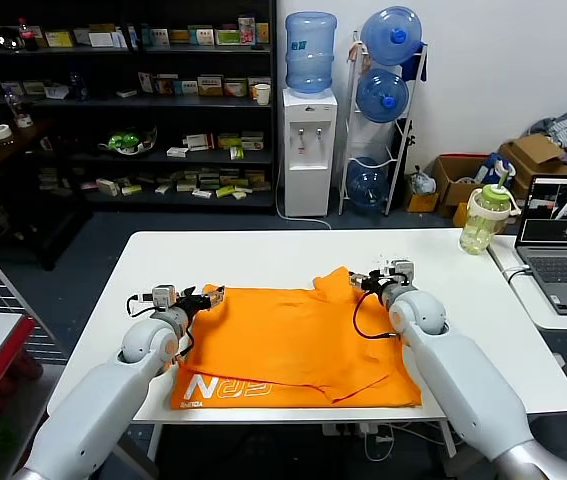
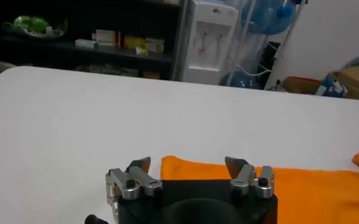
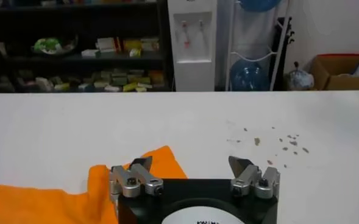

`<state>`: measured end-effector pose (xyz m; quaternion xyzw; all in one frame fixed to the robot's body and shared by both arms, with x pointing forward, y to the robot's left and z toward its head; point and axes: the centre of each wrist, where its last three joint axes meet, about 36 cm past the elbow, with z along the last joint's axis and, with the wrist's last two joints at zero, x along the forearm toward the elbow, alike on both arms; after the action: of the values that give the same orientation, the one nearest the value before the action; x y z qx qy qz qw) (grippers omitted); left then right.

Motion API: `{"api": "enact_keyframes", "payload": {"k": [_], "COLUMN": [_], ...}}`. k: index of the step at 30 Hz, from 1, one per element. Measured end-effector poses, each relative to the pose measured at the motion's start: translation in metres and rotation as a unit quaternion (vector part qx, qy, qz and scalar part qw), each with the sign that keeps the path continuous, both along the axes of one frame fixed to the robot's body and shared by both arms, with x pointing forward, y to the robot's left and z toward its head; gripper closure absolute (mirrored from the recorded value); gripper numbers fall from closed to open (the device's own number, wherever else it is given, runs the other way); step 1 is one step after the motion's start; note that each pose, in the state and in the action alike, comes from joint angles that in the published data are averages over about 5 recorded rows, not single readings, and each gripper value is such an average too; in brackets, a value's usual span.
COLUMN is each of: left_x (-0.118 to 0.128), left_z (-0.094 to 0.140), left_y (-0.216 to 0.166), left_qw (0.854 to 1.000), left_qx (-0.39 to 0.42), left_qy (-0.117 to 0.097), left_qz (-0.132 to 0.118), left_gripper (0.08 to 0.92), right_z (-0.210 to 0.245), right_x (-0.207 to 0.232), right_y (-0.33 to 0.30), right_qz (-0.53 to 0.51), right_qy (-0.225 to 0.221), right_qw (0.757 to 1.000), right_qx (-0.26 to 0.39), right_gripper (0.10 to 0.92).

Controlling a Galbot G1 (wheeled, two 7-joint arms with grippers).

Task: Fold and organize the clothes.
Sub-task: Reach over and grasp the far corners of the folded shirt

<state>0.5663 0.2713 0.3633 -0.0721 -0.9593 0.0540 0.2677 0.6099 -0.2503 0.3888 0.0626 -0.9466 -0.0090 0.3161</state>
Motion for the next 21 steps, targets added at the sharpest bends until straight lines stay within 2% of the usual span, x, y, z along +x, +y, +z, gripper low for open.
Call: {"api": "enact_keyframes", "payload": {"k": [7,13,16,21], "left_x": [0.018,0.024,0.025,0.027], "left_z": [0.001,-0.002,-0.004,-0.005], "left_y": [0.001,-0.002,-0.003,-0.003], "left_qw": [1.0,0.999,0.999,0.999], "left_qx": [0.015,0.027,0.033,0.039], "left_qy": [0.015,0.028,0.032,0.035], "left_qz": [-0.005,-0.01,-0.01,-0.011], "left_gripper": [0.177,0.177,0.192,0.313], "right_z": [-0.008,-0.012,-0.013,-0.014], "right_x": [0.012,0.018,0.02,0.023], "right_y": [0.004,0.009,0.012,0.017], "right_qz": [0.007,0.014,0.018,0.023], "right_qy": [0.025,0.038,0.043,0.049], "right_qw": [1.0,0.999,0.999,0.999], "right_qx": [-0.004,-0.001,0.001,0.006], "right_gripper": [0.2,0.213,0.273,0.42]}}
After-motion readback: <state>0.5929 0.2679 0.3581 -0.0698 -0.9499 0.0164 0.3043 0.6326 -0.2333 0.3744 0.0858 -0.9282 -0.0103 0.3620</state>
